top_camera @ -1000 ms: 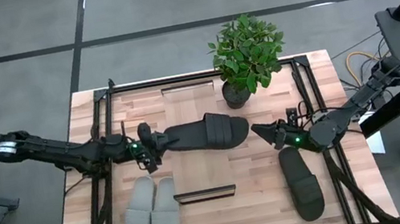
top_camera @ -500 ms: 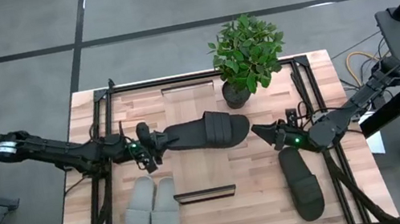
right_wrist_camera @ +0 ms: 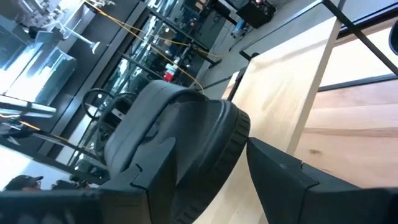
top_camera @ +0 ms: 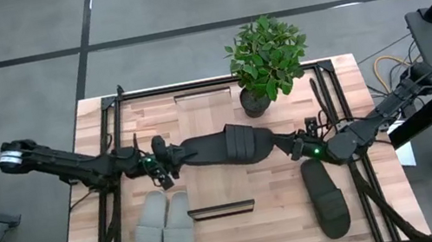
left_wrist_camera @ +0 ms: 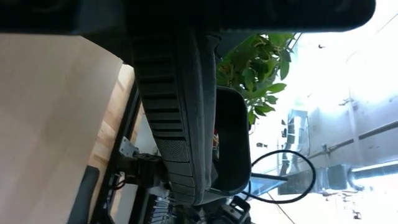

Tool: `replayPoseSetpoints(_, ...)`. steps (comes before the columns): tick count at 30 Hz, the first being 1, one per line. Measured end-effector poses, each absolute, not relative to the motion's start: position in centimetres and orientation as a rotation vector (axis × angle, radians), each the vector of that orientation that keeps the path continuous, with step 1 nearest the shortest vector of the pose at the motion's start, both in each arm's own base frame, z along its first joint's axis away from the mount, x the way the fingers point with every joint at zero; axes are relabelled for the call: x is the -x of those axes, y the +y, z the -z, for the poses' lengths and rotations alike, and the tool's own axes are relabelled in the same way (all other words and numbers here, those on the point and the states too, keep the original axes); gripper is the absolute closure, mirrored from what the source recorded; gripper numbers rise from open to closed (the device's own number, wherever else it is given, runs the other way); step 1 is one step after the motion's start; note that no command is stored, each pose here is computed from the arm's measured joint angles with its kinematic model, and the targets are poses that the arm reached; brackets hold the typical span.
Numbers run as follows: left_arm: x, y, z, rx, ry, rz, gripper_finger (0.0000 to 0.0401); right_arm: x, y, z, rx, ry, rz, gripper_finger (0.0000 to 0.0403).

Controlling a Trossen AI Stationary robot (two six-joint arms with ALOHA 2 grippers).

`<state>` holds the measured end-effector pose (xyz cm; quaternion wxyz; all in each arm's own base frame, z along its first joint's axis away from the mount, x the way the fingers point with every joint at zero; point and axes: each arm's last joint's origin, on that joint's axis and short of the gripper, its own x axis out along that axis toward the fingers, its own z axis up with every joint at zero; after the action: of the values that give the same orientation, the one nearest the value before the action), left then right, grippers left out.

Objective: Pick and place slides into the shelf
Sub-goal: Put the left black slipper on the shelf

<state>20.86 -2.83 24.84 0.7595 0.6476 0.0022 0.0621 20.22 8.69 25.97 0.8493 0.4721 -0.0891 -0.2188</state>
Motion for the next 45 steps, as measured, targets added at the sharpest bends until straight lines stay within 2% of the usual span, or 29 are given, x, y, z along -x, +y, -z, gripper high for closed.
replayPoseSetpoints(19, -22.7, -3.1, -24.1, -1.478, 0.003, -0.174, 0.0357, -20.4, 8.5, -26.4, -0.981, -0.203, 0.466, 0.0226)
replayPoseSetpoints(25, -23.0, -3.1, -24.1, -1.481, 0.011, -0.176, 0.0357, -20.4, 8.3, -26.3, -0.931, -0.192, 0.481, 0.0261)
replayPoseSetpoints(28, -22.9, -3.1, -24.2, -1.482, 0.009, -0.177, 0.0357, -20.5, 8.4, -26.0, -0.842, -0.157, 0.497, 0.0295)
replayPoseSetpoints(33, -22.7, -3.2, -24.3, -1.48, 0.007, -0.18, 0.0358, -21.1, 8.5, -25.2, -0.827, -0.145, 0.523, 0.0359)
replayPoseSetpoints(42, -22.6, -3.2, -24.2, -1.472, 0.008, -0.175, 0.0357, -21.4, 8.5, -24.8, -0.797, -0.132, 0.543, 0.036)
replayPoseSetpoints(45, -22.6, -3.2, -24.2, -1.441, -0.003, -0.175, 0.0327, -21.3, 8.4, -25.1, -0.782, -0.131, 0.53, 0.036)
